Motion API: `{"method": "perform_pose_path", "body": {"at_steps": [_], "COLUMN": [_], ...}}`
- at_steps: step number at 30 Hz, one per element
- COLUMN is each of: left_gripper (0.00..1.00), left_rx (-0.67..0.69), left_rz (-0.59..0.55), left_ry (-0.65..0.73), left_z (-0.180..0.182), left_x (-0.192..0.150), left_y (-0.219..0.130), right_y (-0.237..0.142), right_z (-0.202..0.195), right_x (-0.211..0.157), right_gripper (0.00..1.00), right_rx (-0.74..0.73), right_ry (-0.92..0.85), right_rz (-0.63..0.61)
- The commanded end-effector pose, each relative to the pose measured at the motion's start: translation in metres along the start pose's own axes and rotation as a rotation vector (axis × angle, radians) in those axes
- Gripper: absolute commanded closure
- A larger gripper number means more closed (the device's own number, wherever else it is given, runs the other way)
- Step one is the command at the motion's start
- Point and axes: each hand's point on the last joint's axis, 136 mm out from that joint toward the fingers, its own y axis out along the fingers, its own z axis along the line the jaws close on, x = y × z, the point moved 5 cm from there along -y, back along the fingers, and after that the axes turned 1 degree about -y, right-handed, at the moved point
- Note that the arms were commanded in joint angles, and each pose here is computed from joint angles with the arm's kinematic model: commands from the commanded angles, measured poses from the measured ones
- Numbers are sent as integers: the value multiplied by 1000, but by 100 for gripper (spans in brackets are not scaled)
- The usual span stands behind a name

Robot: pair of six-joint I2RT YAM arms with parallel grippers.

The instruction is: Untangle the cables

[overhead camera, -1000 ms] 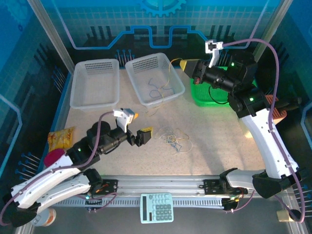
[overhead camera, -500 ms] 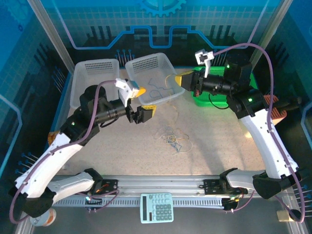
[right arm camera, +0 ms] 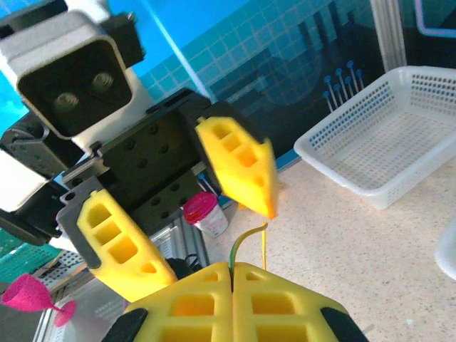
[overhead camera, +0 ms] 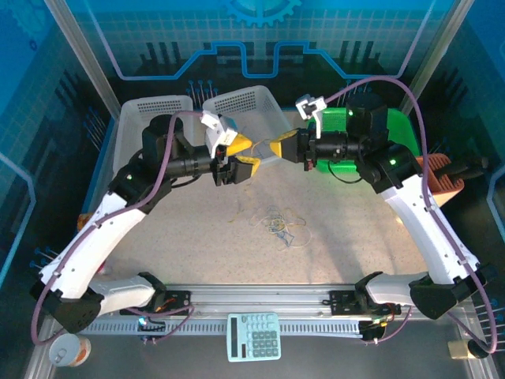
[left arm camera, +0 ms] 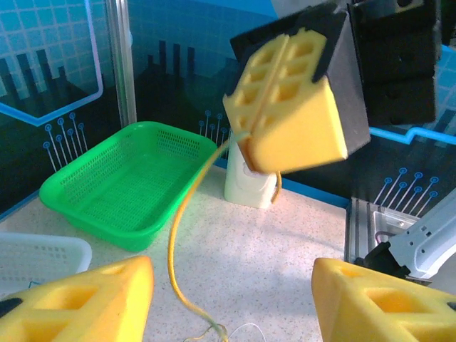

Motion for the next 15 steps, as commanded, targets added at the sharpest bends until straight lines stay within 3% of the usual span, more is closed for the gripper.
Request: {"method": "perform_pose_path", "body": {"at_steps": [1, 7, 15], "left_gripper": [42, 58, 69], "left_rx": [-54, -74, -108], "left_rz": [-9, 11, 31], "left_ry": [6, -16, -48], "left_z": [-4, 0, 2], "left_x": [9, 2, -8], "left_y": [-2, 3, 7], "right_y": [5, 11, 16], "right_z": [10, 16, 21], "right_x": [-1, 1, 1], "right_gripper": [100, 100, 100], "right_rx": [31, 46, 63], "right_ry": [-31, -42, -49], "right_rz": [30, 37, 47]}}
